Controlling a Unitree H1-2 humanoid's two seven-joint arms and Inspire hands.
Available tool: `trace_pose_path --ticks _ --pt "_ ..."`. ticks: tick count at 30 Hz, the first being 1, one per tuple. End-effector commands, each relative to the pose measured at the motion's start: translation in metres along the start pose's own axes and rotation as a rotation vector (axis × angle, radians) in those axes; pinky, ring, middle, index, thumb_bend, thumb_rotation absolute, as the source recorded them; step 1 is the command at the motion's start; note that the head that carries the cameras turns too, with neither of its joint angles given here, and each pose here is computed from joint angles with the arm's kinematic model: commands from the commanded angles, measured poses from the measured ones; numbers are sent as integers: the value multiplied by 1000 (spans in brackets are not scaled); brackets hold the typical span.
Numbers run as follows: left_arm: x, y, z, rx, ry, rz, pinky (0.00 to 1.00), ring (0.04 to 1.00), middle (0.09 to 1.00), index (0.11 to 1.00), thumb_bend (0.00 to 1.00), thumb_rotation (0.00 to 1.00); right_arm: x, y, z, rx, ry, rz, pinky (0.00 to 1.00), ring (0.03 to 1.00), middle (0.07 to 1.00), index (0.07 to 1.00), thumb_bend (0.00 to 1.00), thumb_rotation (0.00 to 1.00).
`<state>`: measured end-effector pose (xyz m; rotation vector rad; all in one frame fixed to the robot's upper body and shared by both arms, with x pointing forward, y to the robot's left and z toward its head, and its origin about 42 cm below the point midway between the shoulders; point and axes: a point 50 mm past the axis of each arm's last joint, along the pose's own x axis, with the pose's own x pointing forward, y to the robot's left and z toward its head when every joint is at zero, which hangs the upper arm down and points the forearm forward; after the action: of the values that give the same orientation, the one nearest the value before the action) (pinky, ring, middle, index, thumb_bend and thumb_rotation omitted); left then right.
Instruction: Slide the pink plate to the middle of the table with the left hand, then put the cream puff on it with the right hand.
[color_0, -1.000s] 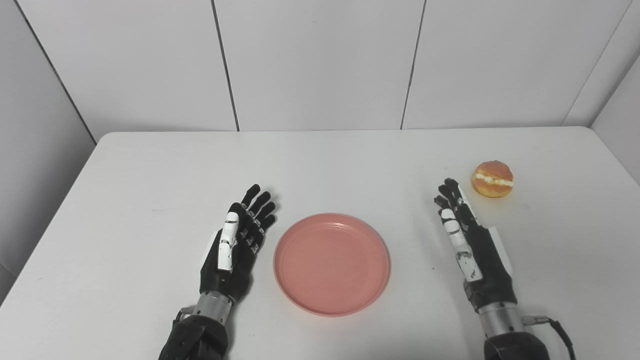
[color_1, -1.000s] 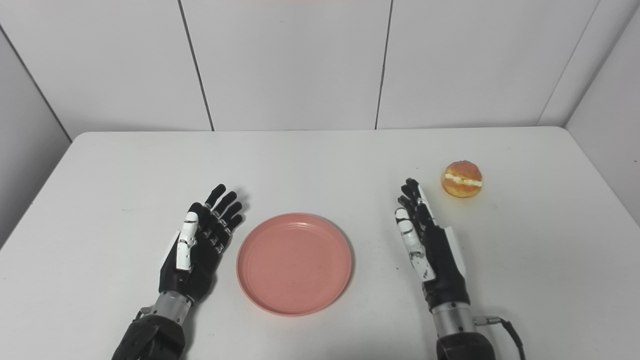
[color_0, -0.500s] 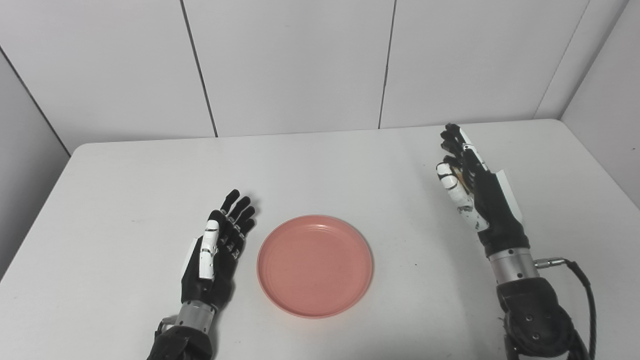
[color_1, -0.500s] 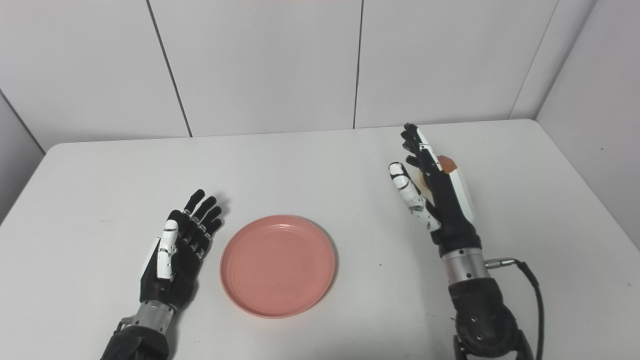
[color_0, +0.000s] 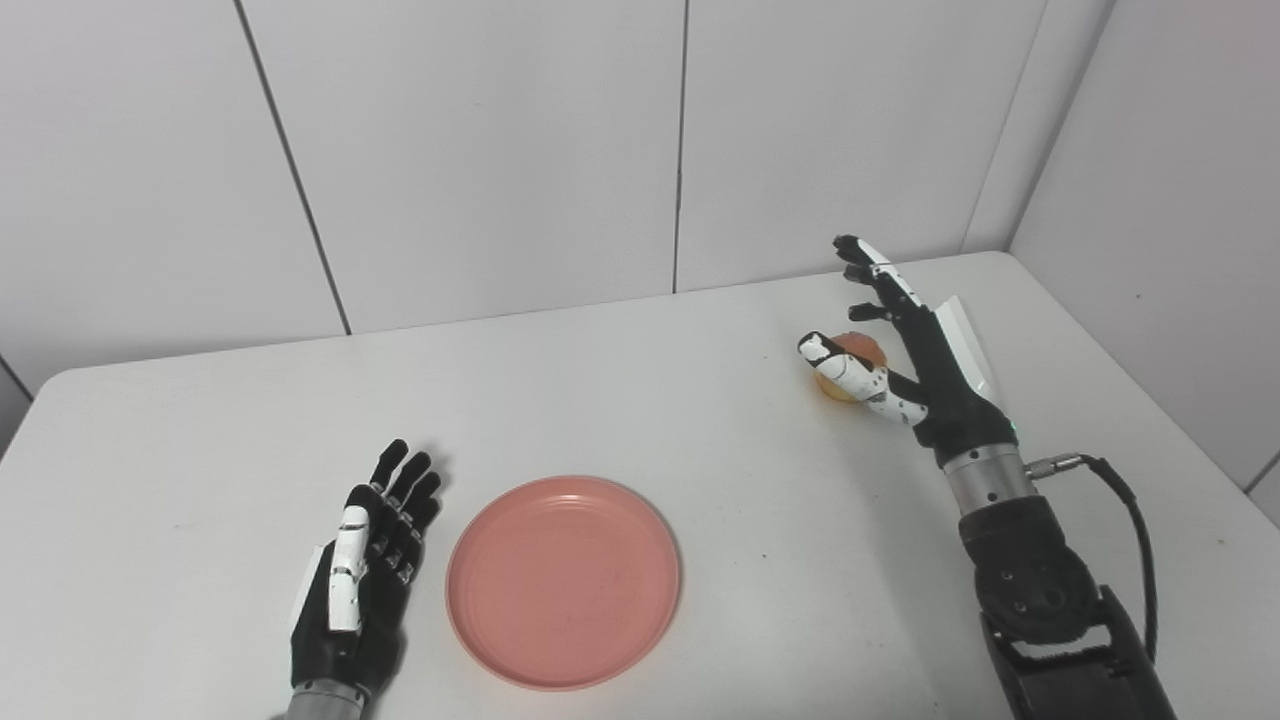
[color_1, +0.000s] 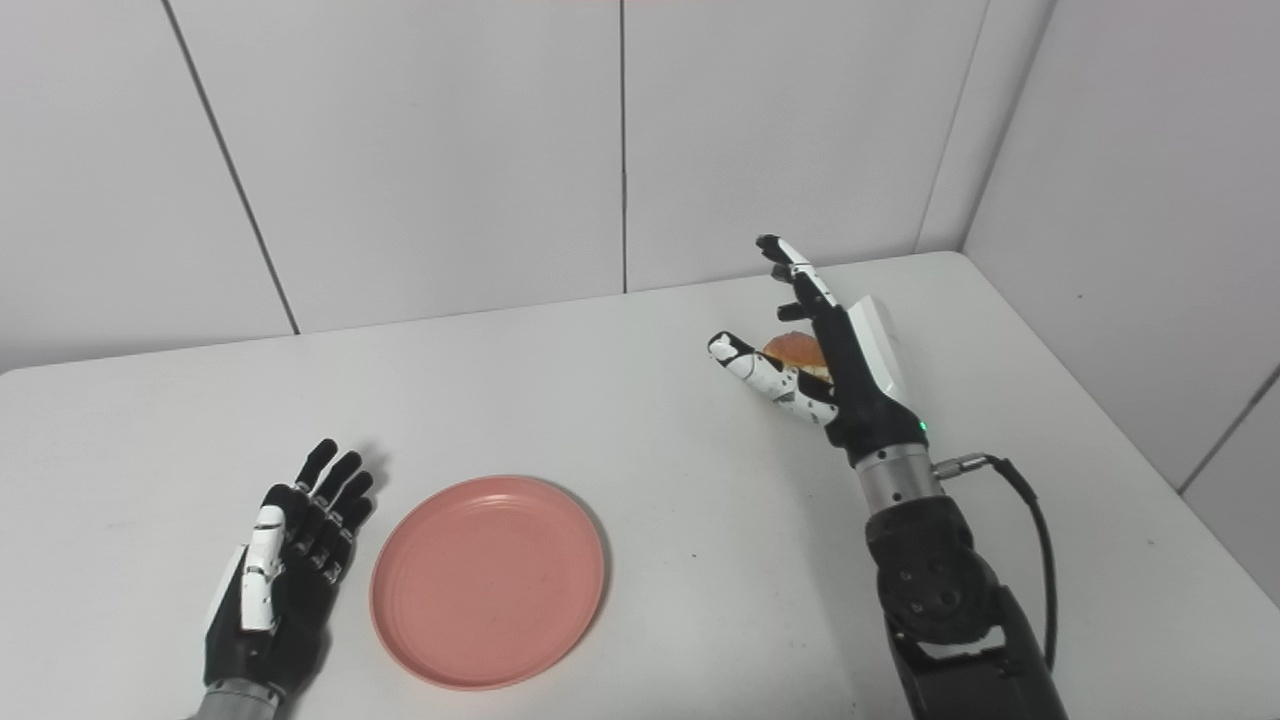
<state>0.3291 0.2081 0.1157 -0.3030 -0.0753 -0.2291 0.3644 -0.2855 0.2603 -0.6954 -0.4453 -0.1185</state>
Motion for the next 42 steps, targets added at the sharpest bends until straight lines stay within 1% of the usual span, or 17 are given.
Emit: trace_pose_path --ticks 1,3,6,9,13,17,19,20,21,28,32,36,42 --pt "-29 31 -33 -1 139 66 992 953 951 934 349 1000 20 -15 10 -55 -57 -37 817 872 902 913 727 729" --pt "-30 31 -32 -1 142 67 991 954 951 933 348 1000 25 -17 9 -108 -47 -32 817 883 913 933 763 657" --pt "-30 32 -32 0 140 65 992 956 952 936 342 1000 33 -20 7 -182 -14 -29 808 889 921 942 802 619" --pt "-30 32 -32 2 139 64 989 955 952 937 344 1000 39 -22 5 -243 7 -28 769 881 926 945 858 559" --pt "-30 32 -31 2 138 61 989 955 951 937 345 1000 48 -25 -2 -348 54 -19 715 859 924 952 910 530" --pt "-31 32 -30 11 137 61 985 953 950 935 346 1000 57 -23 -10 -426 89 5 691 850 925 956 920 506" --pt "-31 32 -30 10 137 60 983 951 948 934 346 1000 61 -22 -14 -450 111 17 688 850 926 960 928 509" --pt "-31 32 -29 13 137 59 979 949 947 932 347 1000 63 -21 -17 -462 123 26 671 838 919 955 934 502" --pt "-32 32 -29 14 137 58 968 941 941 926 350 1000 64 -20 -19 -470 131 33 661 834 918 959 936 517" --pt "-32 33 -28 22 137 57 977 949 946 934 348 1000 74 -15 -38 -489 210 95 641 833 925 969 935 532" --pt "-32 32 -28 21 138 60 979 947 943 931 341 1000 79 -12 -48 -506 244 133 662 832 920 967 934 554" --pt "-32 31 -27 17 137 60 979 946 940 927 334 1000 81 -9 -55 -504 268 154 689 847 925 965 936 548" --pt "-33 31 -26 24 136 55 983 950 944 930 339 1000 87 -4 -67 -495 301 180 691 853 930 964 933 548"
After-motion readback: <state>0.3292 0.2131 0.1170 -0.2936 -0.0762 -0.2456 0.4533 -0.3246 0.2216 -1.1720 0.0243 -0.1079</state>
